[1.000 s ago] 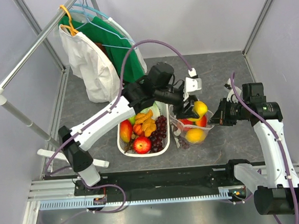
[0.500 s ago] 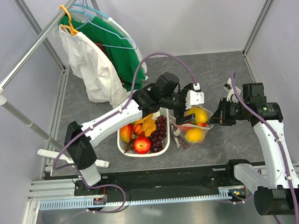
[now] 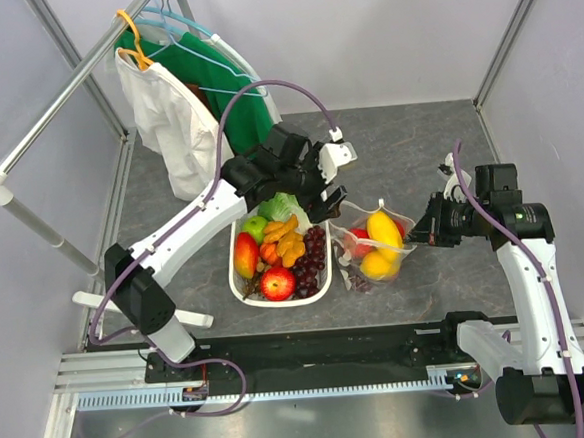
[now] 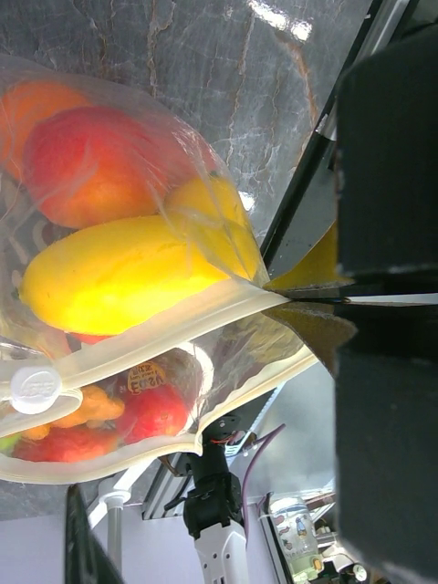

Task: Place the food in the zip-top bag and seal the zipper
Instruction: Place the fake fruit in the zipper food storage bag, then adjust the zipper food storage bag at the center of the board.

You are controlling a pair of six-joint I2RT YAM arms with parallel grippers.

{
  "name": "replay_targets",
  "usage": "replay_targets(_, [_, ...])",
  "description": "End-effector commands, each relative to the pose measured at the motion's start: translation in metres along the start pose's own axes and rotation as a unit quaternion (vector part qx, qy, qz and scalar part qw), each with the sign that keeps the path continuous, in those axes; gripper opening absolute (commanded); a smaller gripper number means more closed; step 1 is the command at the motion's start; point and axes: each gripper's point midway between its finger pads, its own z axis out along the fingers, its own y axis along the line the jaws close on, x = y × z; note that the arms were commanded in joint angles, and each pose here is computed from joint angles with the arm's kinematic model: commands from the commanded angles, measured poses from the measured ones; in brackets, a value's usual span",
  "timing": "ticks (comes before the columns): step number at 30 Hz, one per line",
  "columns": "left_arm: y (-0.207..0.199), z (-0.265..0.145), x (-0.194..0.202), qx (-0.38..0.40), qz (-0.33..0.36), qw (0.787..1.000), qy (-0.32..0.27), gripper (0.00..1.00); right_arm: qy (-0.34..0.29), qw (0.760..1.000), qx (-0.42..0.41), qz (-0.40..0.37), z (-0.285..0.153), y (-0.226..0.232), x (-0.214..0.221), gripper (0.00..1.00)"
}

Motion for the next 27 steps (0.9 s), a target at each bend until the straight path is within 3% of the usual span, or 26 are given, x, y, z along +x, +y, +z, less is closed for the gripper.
replay_targets(1, [-0.016,0.009,0.016,0.016,-0.065,0.997,0.037,0.88,-0.019,0.999,-0.024,-0.013,-0.009,0.015,-0.007,0.0])
replay_targets(5, [-0.003,0.019,0.013,-0.006,-0.081,0.996,0.045,0.79,-0.017,0.999,-0.025,-0.013,-0.009,0.016,-0.005,0.0])
replay_targets(8, [-0.007,0.03,0.017,0.013,-0.101,0.993,0.058,0.64,-0.018,0.999,-0.026,-0.013,-0.01,0.017,-0.003,0.0])
replay_targets(12, [-0.028,0.026,-0.021,0.093,-0.118,0.988,0.029,0.02,-0.016,0.999,-0.044,-0.004,-0.011,0.024,-0.001,0.0])
replay_targets(17, [-0.071,0.005,-0.105,0.189,-0.086,0.976,-0.057,0.02,-0.095,0.986,-0.136,0.021,-0.029,0.069,-0.03,0.0])
replay_targets(19, [-0.082,0.002,-0.116,0.206,-0.089,0.972,-0.066,0.02,-0.121,0.982,-0.142,0.019,-0.033,0.074,-0.036,0.0])
replay_targets(27, [-0.109,0.028,-0.071,0.26,-0.13,0.957,0.006,0.02,-0.106,0.984,-0.096,0.11,0.003,0.03,-0.012,0.0])
